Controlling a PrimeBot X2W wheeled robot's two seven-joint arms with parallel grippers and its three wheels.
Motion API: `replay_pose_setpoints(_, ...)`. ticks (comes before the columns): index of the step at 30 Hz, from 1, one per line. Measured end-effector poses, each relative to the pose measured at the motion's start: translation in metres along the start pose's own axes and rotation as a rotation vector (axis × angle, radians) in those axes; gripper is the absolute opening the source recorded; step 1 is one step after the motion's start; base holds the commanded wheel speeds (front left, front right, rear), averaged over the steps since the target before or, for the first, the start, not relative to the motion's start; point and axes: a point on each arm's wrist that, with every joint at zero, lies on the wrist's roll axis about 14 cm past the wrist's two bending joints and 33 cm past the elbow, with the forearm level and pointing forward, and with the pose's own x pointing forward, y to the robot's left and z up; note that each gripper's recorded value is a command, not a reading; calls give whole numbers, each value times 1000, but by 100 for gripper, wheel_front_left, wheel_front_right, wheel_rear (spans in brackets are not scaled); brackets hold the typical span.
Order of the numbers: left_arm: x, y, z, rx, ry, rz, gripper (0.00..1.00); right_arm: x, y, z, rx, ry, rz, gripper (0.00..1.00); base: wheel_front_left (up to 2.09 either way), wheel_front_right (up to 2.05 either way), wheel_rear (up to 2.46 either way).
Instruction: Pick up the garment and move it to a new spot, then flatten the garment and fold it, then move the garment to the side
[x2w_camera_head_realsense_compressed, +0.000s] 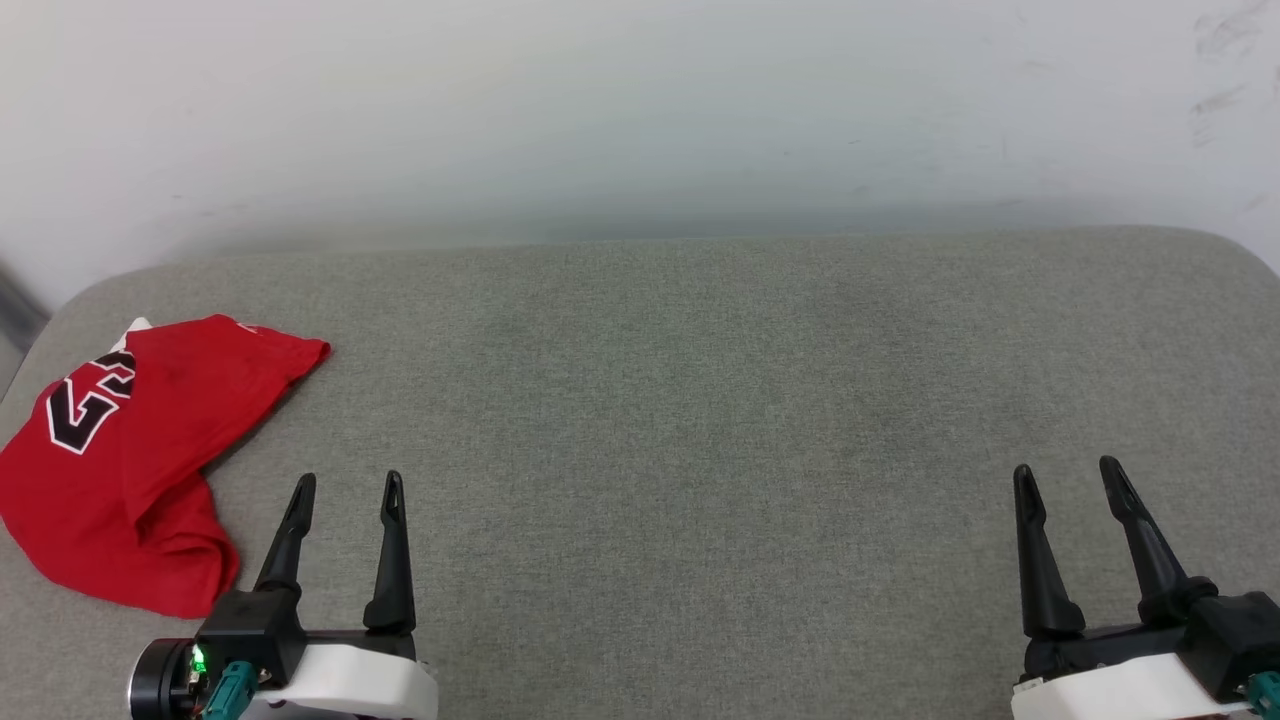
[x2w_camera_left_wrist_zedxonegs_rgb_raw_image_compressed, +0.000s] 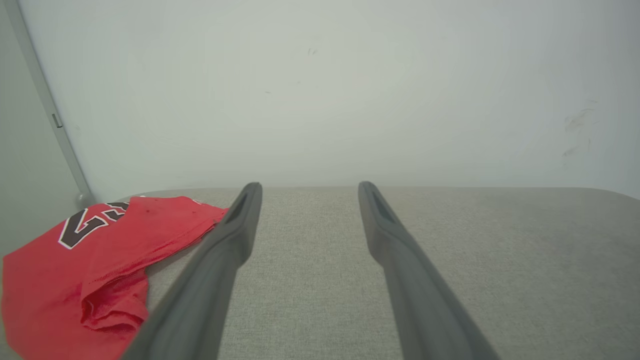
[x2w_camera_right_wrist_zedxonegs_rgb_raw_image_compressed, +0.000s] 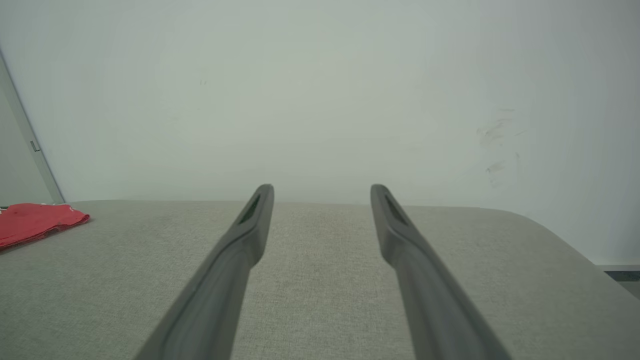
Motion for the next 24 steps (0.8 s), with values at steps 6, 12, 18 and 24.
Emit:
replay_pose_setpoints(6, 0, 1, -3, -16, 8, 4, 100, -1, -1, -3, 29, 7, -9, 100, 0, 0, 0)
replay_pose_setpoints(12, 0, 1, -5, -32, 15, 6, 100, -2, -2, -7, 40, 18, -13, 100, 0, 0, 0)
replay_pose_setpoints(18, -1, 2, -8, -40, 23, 9, 100, -2, 0, -9, 48, 24, -10, 100, 0, 0, 0)
replay_pose_setpoints(24, -3, 6, -7, -39, 23, 25, 100, 1, 3, -9, 49, 25, 2, 100, 0, 0, 0)
